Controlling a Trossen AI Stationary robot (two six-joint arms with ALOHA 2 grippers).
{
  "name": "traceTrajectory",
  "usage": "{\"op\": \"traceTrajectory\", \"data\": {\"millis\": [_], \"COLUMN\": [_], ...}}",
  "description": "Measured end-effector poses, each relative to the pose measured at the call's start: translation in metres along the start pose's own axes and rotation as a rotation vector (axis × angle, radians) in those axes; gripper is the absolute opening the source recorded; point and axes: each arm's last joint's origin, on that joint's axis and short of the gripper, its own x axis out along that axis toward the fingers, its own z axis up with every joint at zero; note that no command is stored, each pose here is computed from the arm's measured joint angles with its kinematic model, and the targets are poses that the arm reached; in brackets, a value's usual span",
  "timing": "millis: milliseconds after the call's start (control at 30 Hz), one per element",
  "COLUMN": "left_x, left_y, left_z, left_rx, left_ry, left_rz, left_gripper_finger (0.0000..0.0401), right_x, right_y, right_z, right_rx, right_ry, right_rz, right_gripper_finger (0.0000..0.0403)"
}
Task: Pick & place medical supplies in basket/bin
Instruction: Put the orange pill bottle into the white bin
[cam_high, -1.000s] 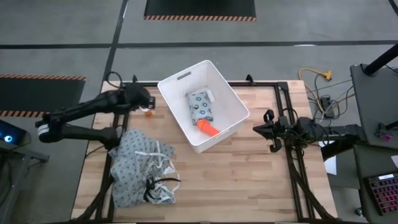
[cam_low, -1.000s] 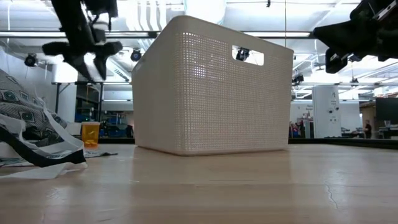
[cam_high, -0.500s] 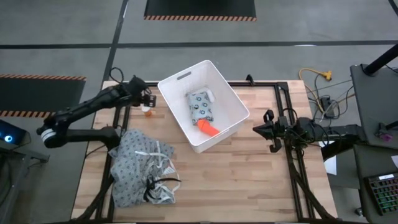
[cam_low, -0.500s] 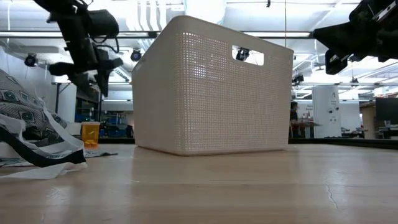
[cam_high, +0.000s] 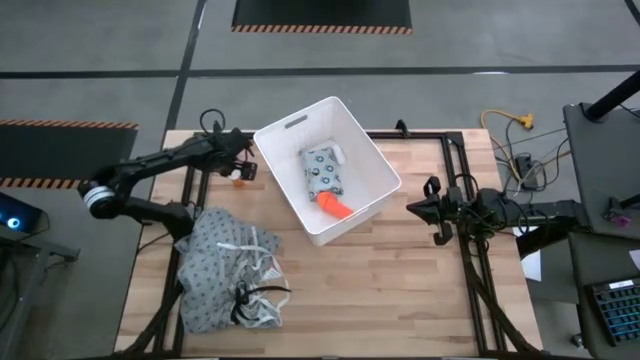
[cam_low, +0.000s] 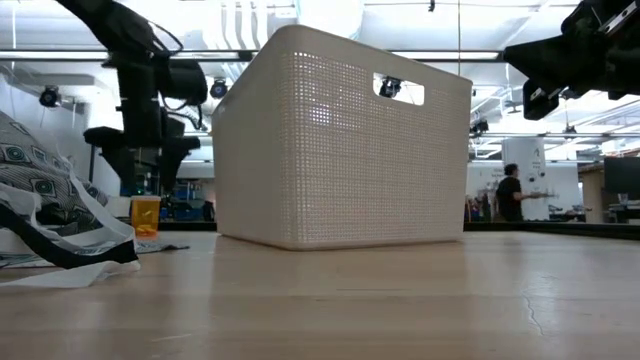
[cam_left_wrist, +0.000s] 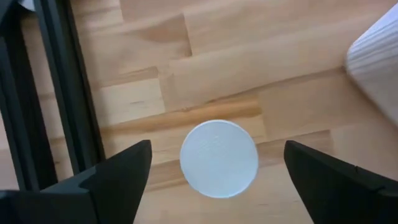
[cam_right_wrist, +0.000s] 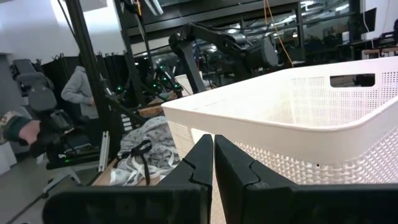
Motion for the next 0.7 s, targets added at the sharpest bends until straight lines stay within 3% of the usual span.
{"op": "traceTrajectory", "data": {"millis": [467, 700], "left_x": [0.037, 0.039], "left_y": [-0.014, -0.014], "left_z": [0.002, 0.003], "left_rx": [0.039, 0.04], "left_ry": [0.109, 0.112], "left_rz": [0.068, 0.07], "left_gripper_finger": [0.0349, 0.0314], "right_x": [0.0, 0.0], "right_y": [-0.001, -0.001], "right_z": [0.0, 0.0], "right_rx": [-0.006, -0.003], "right_ry": [-0.005, -0.004], "right_rz": [-0.026, -0.026], "right_gripper_finger": [0.0009, 0.0009]}}
